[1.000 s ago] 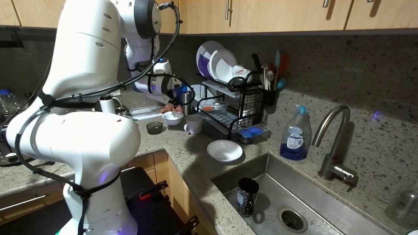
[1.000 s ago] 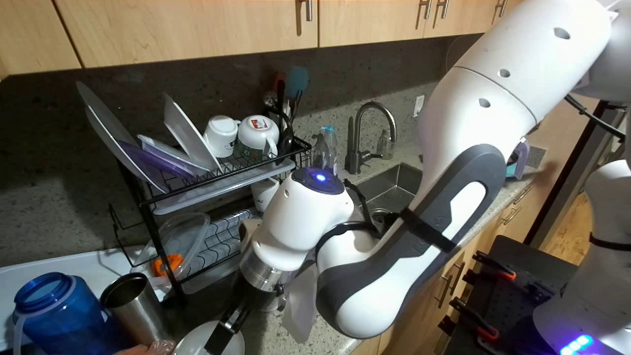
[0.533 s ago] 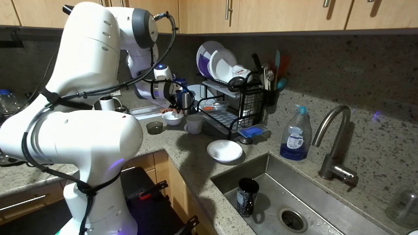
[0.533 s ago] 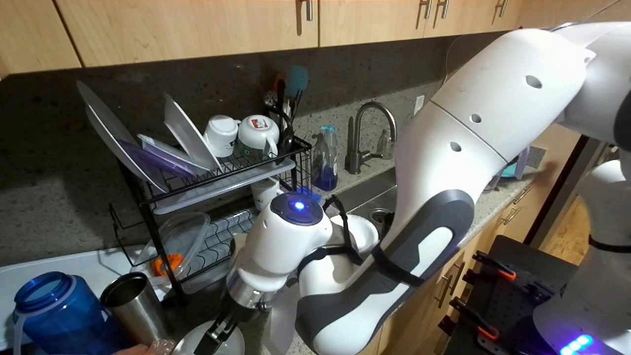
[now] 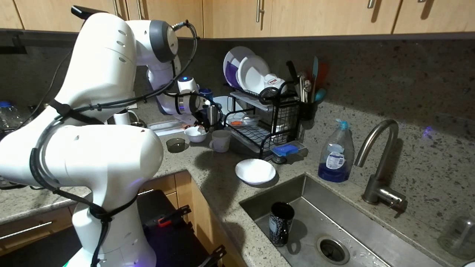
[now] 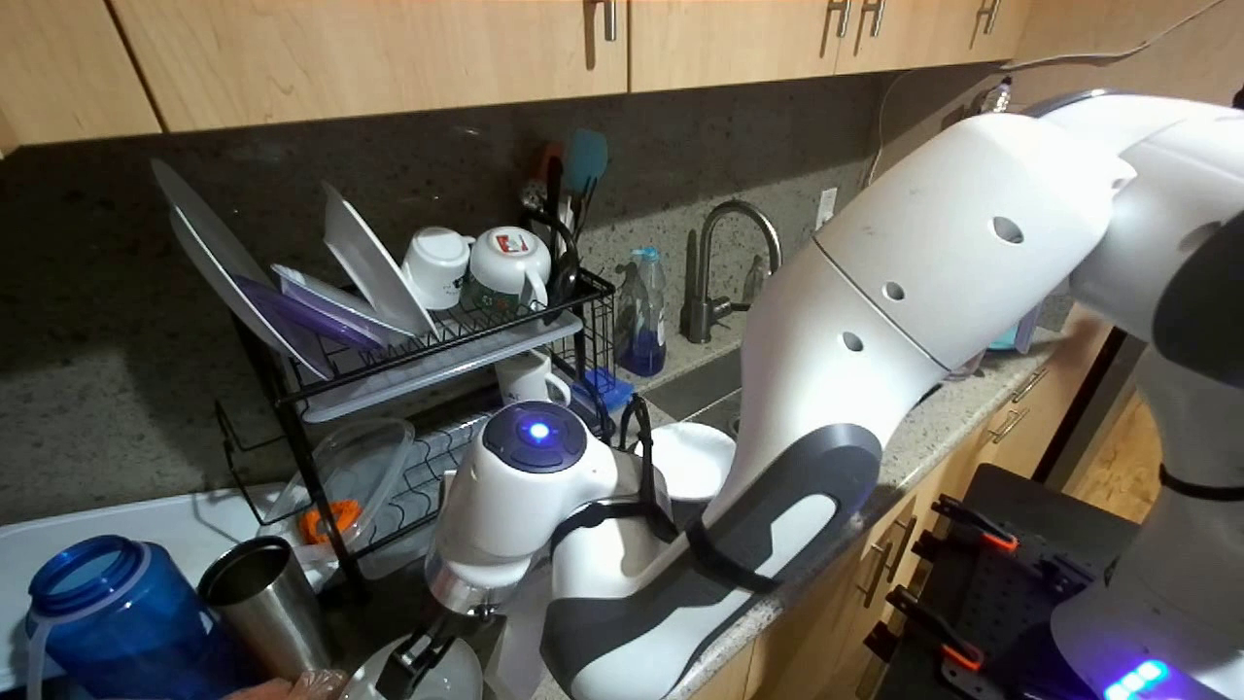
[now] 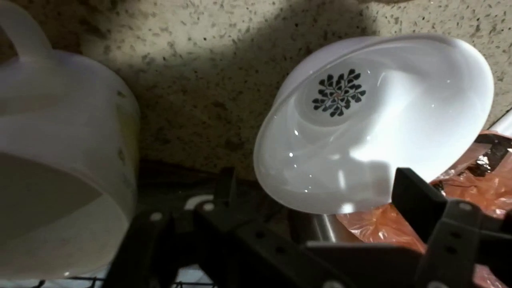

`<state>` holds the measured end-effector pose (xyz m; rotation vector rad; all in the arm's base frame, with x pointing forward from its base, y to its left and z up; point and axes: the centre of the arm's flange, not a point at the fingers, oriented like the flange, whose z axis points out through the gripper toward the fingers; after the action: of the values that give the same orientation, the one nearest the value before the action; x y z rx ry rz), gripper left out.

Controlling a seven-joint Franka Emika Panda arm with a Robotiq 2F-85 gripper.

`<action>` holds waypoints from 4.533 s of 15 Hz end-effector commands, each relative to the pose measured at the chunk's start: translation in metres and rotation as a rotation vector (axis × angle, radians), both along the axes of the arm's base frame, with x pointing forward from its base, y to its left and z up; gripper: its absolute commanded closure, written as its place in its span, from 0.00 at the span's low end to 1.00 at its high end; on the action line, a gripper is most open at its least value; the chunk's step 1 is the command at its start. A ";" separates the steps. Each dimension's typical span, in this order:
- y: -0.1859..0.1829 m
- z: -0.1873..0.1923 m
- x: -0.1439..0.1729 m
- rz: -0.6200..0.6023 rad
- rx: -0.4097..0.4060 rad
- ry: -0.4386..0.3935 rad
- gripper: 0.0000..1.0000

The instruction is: Put the bowl on the left in the one on the right

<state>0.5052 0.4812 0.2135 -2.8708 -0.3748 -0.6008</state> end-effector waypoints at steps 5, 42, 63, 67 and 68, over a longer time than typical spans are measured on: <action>0.013 -0.018 0.026 -0.077 -0.082 0.083 0.00; -0.001 0.006 0.034 -0.059 -0.050 0.197 0.94; -0.068 0.103 0.007 0.003 0.079 0.159 0.95; -0.096 0.116 0.008 -0.041 0.112 0.133 0.95; -0.103 0.118 0.009 -0.055 0.119 0.129 0.95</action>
<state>0.5287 0.4098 0.3116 -2.8290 -0.2661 -0.3938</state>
